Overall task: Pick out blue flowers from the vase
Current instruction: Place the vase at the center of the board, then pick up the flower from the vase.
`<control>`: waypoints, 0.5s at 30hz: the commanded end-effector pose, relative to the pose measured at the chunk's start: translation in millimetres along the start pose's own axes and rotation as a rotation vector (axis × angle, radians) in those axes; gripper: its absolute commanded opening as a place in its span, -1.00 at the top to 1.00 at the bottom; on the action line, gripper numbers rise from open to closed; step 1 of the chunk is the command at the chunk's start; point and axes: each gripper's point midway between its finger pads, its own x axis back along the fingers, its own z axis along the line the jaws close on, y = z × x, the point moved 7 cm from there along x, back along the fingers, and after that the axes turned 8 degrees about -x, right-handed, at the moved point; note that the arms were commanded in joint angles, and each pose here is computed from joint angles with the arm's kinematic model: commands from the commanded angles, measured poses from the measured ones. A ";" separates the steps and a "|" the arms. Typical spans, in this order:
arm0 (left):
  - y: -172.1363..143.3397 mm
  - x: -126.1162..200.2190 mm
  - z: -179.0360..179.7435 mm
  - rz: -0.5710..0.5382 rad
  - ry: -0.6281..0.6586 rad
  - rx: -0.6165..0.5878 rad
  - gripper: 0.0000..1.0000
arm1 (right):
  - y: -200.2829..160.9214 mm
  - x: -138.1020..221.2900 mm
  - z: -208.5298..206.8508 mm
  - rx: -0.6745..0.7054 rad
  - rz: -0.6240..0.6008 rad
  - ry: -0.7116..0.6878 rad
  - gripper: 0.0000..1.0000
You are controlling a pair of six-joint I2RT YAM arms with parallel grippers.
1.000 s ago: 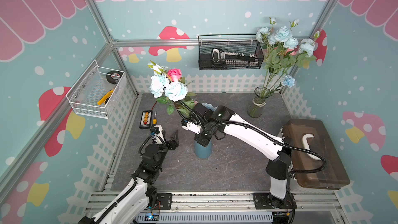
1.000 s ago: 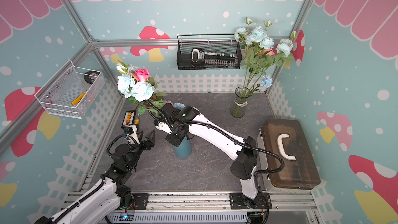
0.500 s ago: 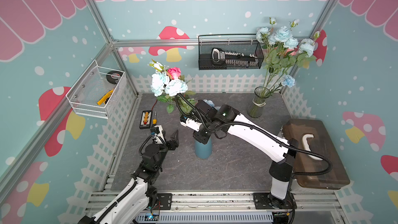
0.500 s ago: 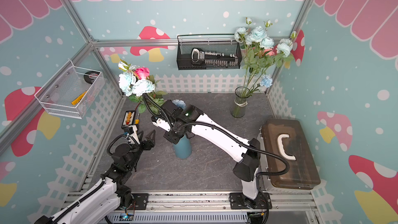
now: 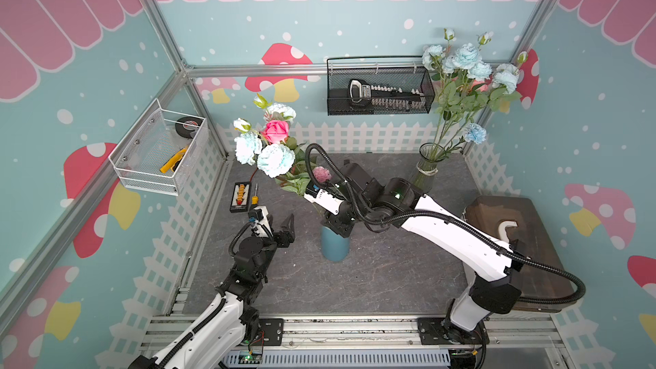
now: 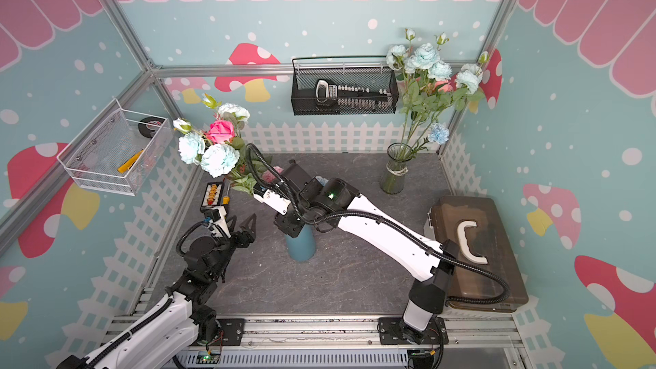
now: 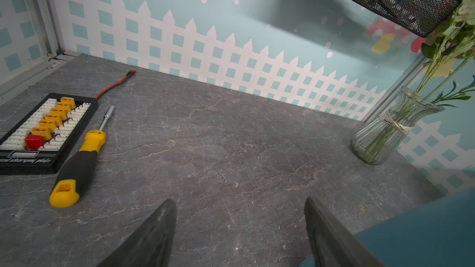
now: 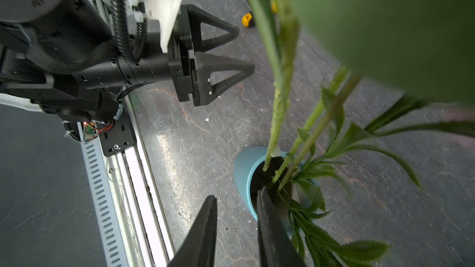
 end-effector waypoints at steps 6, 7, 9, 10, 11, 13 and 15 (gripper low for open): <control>8.4 0.2 -1.5 -0.024 0.000 0.020 -0.58 | 9.1 50.7 13.1 0.028 -0.279 0.059 0.47; 8.4 0.2 -1.5 -0.024 0.000 0.020 -0.58 | 7.7 56.5 13.4 0.027 -0.308 0.059 0.47; 8.4 0.2 -1.7 -0.024 -0.002 0.019 -0.57 | 4.2 65.7 13.6 0.026 -0.357 0.059 0.47; 8.6 0.3 -1.7 -0.025 -0.002 0.019 -0.57 | 0.9 69.0 13.8 0.026 -0.377 0.059 0.47; 8.6 0.3 -1.7 -0.025 -0.002 0.019 -0.57 | -0.5 72.8 14.1 0.024 -0.396 0.058 0.47; 8.8 0.3 -2.0 -0.026 -0.003 0.019 -0.57 | -5.8 77.2 13.6 0.022 -0.430 0.055 0.47; 9.1 0.5 -2.8 -0.026 -0.009 0.016 -0.57 | -11.9 76.6 13.3 0.020 -0.451 0.056 0.47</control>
